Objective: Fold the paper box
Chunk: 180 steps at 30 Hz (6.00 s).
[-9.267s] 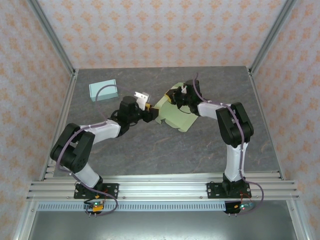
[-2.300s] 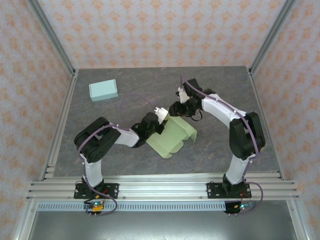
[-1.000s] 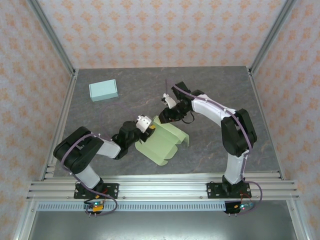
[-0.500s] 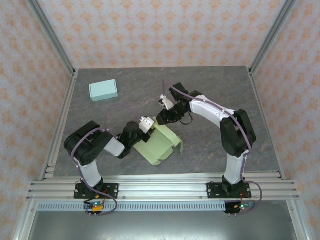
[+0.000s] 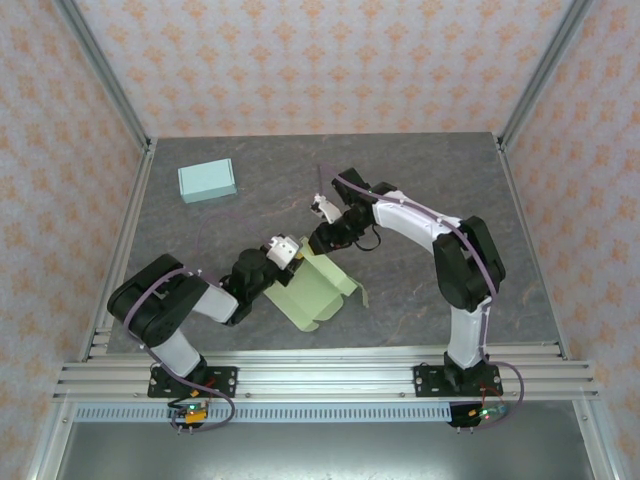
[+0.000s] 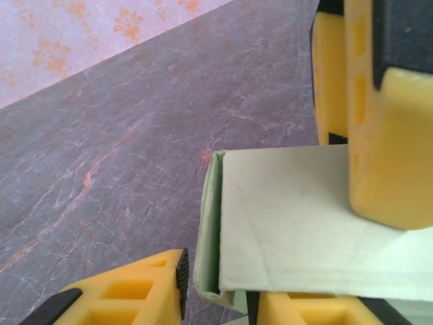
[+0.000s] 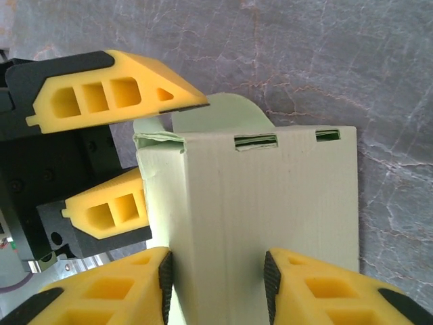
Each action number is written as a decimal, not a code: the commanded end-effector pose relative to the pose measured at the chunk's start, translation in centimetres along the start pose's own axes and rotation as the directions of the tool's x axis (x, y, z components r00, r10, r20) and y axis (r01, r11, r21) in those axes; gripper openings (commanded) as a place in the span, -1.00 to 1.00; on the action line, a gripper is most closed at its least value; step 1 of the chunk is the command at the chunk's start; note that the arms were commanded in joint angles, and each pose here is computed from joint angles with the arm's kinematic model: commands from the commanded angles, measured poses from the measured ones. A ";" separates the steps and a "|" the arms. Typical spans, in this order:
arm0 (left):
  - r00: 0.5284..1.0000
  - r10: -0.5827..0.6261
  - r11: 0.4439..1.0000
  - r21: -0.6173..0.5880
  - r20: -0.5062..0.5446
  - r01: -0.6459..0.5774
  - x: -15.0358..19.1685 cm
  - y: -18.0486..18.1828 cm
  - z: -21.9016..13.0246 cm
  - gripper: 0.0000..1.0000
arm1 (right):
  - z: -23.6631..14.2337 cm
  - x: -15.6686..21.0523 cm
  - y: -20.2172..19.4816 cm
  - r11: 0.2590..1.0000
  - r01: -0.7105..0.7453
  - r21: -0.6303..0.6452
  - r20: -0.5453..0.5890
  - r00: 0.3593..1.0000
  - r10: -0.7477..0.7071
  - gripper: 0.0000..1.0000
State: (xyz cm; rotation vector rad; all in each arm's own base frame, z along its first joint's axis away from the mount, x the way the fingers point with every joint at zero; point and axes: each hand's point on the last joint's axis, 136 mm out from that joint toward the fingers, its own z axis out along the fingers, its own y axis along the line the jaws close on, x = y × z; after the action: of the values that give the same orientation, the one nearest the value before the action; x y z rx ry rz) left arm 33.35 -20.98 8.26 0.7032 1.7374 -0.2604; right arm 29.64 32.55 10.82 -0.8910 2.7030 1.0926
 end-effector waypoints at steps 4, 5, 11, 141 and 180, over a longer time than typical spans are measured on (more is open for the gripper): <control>0.999 0.038 0.998 0.056 0.017 -0.039 -0.3 -0.8 0.7 -0.46 | 0.3 0.8 0.1 1.000 -0.005 -0.027 -0.039 0.999 0.004 -0.19; 0.999 0.038 0.997 0.062 0.014 -0.039 0.0 -1.0 0.9 -0.47 | 0.1 0.6 -0.2 1.000 -0.014 -0.028 -0.027 1.000 0.013 -0.19; 1.000 0.015 0.999 0.049 0.005 -0.015 0.5 -0.9 1.7 -0.68 | -1.6 -0.4 -0.7 0.998 -0.052 -0.041 0.055 0.997 0.054 -0.18; 0.696 -0.714 0.629 -0.510 -0.079 0.587 -1.2 7.3 1.0 -1.00 | -9.2 -4.8 -11.8 0.450 -0.619 0.644 0.765 0.521 -0.378 -0.84; 0.674 -0.730 0.601 -0.575 -0.112 0.555 -1.6 9.9 -1.2 -1.00 | -8.7 -4.8 -3.1 0.898 0.334 0.286 0.502 0.746 -0.437 0.57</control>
State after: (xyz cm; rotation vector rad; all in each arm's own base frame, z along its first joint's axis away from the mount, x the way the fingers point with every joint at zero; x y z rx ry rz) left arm 38.41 -13.48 11.47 -0.3301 2.2555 -0.1567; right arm 37.59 26.50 16.43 -0.7073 1.9853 0.7821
